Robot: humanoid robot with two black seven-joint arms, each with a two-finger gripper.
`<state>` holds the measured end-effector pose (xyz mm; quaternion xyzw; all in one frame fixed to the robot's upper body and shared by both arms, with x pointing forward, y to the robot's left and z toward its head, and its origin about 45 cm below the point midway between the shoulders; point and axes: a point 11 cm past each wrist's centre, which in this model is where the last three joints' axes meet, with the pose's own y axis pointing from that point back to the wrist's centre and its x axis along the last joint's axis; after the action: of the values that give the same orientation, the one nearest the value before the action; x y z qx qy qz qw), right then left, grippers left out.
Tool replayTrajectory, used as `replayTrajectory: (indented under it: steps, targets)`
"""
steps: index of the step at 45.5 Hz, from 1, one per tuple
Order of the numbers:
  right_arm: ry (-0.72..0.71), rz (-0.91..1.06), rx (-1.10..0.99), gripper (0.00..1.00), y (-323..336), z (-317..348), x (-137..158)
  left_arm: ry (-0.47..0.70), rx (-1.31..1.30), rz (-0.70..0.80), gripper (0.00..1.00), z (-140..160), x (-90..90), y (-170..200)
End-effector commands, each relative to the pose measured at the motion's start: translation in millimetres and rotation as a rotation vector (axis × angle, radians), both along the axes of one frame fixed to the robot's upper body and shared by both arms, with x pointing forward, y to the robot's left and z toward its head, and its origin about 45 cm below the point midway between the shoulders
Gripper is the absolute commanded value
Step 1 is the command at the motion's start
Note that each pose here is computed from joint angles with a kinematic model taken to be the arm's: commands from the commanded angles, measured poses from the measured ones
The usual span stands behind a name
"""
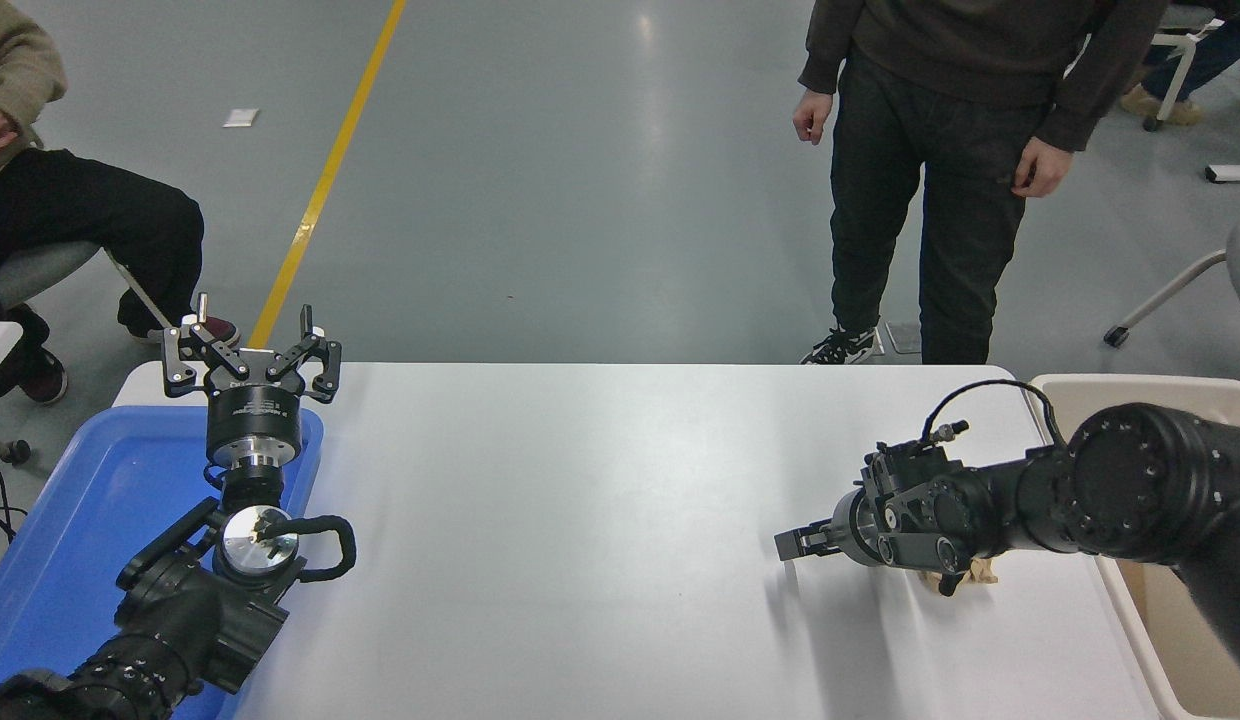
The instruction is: Pick up paper ball place in dustbin
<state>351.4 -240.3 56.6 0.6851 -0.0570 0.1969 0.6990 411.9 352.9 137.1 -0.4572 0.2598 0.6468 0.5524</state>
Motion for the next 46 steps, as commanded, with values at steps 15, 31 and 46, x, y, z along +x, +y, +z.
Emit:
replayTrajectory:
  steps: [15,31,46]
  targets:
    - [-0.003,0.009,-0.007,1.0,-1.0,15.1,5.7,0.0,0.0,0.0,0.99,-0.1,-0.1,0.0]
    - [0.031,-0.051,0.04,1.0,-4.5,132.5,21.6,0.0,0.0,0.0,0.99,-0.1,-0.1,0.0]
    - [0.062,-0.127,0.176,1.0,-28.1,273.2,7.7,0.0,0.0,0.0,0.99,-0.1,-0.1,0.0]
